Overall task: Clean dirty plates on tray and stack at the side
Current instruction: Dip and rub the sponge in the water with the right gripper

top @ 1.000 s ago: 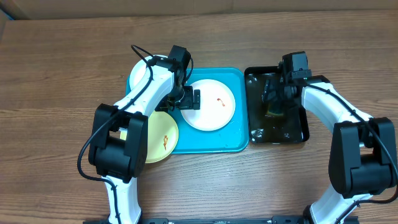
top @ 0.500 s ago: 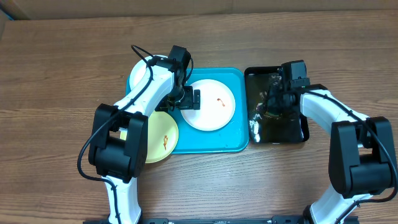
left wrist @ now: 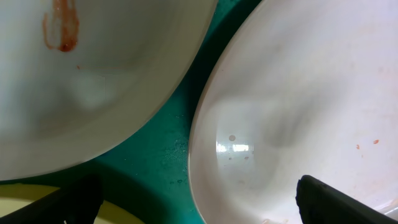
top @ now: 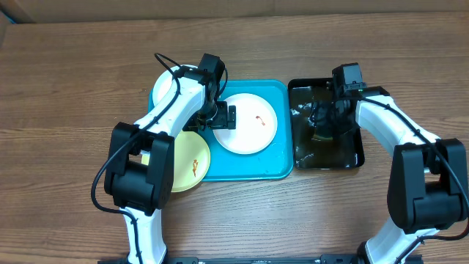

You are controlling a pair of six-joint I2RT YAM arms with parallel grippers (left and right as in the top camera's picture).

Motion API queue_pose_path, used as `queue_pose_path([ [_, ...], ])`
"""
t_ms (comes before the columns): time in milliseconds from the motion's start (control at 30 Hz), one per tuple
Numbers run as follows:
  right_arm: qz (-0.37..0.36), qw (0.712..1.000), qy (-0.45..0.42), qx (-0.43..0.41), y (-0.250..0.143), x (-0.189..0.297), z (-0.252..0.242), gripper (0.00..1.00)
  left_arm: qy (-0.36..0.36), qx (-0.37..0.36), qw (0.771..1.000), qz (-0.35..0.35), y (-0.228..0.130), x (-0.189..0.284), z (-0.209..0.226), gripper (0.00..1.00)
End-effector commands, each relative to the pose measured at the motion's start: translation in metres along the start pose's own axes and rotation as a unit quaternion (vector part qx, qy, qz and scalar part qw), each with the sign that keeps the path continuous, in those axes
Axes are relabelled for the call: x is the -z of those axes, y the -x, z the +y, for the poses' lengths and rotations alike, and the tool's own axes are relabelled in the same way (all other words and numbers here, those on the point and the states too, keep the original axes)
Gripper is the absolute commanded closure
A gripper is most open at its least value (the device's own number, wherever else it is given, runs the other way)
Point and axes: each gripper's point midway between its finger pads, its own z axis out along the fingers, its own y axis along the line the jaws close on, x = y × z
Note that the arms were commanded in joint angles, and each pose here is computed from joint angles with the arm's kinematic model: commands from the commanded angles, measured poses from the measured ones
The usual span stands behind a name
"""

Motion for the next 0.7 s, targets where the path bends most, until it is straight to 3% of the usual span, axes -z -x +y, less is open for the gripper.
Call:
queue_pose_path([
  [0,0.0,1.0,-0.007,0.001,0.0,0.001,-0.003,0.25,-0.002,0.005,1.0,0.005,0.001,-0.005,0.0,0.0],
  [333,0.027,0.999,-0.019,0.011,-0.013,0.001,-0.008,0.2,-0.006,0.004,1.0,-0.008,0.007,-0.005,-0.002,0.0],
  [367,0.027,0.999,-0.019,0.011,-0.013,0.001,-0.008,0.2,-0.005,0.0,1.0,-0.004,0.006,-0.005,-0.001,0.08],
  [500,0.03,0.999,-0.019,0.01,-0.015,0.001,-0.008,0.23,-0.003,0.011,1.0,0.002,0.002,-0.005,0.0,0.73],
  [533,0.032,0.999,-0.018,0.01,-0.015,0.001,-0.008,0.25,-0.003,0.017,1.0,0.002,0.002,-0.005,0.0,0.83],
  [567,0.033,0.999,-0.018,0.01,-0.016,0.001,-0.008,0.29,-0.003,0.021,1.0,0.002,0.002,-0.005,0.0,0.89],
  [667,0.039,0.999,-0.021,0.009,-0.019,0.002,-0.009,0.31,-0.003,0.033,0.999,0.002,0.002,-0.005,0.0,0.86],
])
